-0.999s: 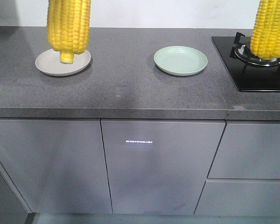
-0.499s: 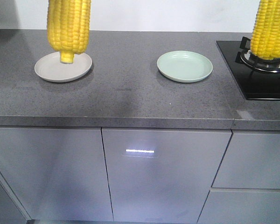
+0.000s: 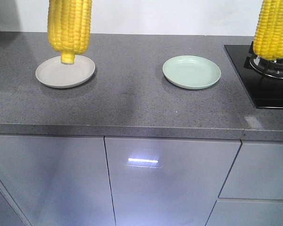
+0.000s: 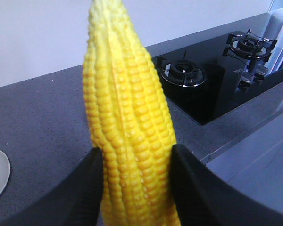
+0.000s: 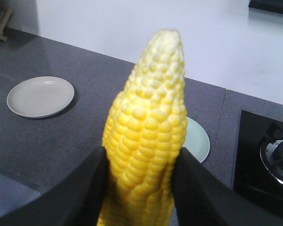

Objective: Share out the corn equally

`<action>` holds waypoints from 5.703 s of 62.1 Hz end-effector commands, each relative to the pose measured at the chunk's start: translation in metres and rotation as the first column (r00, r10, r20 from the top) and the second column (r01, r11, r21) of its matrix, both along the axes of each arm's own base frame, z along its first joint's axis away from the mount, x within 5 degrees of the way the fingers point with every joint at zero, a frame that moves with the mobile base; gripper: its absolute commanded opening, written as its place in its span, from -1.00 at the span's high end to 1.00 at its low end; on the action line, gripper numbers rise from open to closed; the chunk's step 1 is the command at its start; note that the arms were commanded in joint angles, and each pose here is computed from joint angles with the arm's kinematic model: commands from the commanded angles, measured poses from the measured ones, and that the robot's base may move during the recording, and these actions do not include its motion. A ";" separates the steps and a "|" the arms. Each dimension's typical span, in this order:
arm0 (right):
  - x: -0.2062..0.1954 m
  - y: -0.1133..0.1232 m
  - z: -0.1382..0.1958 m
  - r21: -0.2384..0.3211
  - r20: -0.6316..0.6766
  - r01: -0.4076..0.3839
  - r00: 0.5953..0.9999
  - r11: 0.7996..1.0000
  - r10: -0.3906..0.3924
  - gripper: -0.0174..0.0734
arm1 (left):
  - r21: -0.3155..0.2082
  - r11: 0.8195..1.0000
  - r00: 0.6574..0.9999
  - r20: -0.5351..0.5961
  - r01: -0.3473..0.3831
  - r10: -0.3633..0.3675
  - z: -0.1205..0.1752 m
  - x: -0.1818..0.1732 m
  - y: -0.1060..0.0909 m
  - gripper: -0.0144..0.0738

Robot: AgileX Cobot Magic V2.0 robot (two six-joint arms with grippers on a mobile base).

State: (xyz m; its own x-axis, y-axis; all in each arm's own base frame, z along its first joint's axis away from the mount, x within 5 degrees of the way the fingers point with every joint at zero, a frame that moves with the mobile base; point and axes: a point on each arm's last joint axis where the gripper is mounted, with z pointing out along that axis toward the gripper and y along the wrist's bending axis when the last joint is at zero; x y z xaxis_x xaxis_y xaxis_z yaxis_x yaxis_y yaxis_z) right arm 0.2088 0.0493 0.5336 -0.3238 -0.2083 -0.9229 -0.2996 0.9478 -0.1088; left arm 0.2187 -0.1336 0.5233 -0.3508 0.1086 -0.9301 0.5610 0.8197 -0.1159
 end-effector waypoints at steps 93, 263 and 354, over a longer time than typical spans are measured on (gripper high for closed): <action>-0.008 -0.003 0.018 0.019 0.118 0.004 0.993 1.000 -0.006 0.63 | -0.083 0.997 0.995 0.103 -0.001 0.009 0.021 -0.010 0.005 0.69; -0.008 -0.003 0.018 0.019 0.118 0.004 0.993 1.000 -0.006 0.63 | -0.083 0.997 0.995 0.103 -0.001 0.009 0.021 -0.010 0.005 0.69; -0.008 -0.003 0.018 0.019 0.118 0.004 0.993 1.000 -0.006 0.63 | -0.083 0.997 0.995 0.103 -0.001 0.009 0.021 -0.010 0.005 0.69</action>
State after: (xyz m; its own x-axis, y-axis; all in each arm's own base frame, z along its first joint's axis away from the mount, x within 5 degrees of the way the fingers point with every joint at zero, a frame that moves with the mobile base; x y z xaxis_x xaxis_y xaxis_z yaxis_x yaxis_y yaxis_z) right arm 0.2088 0.0493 0.5336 -0.3238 -0.2083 -0.9229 -0.2996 0.9478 -0.1088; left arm 0.2187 -0.1336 0.5233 -0.3508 0.1086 -0.9301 0.5610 0.8197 -0.1159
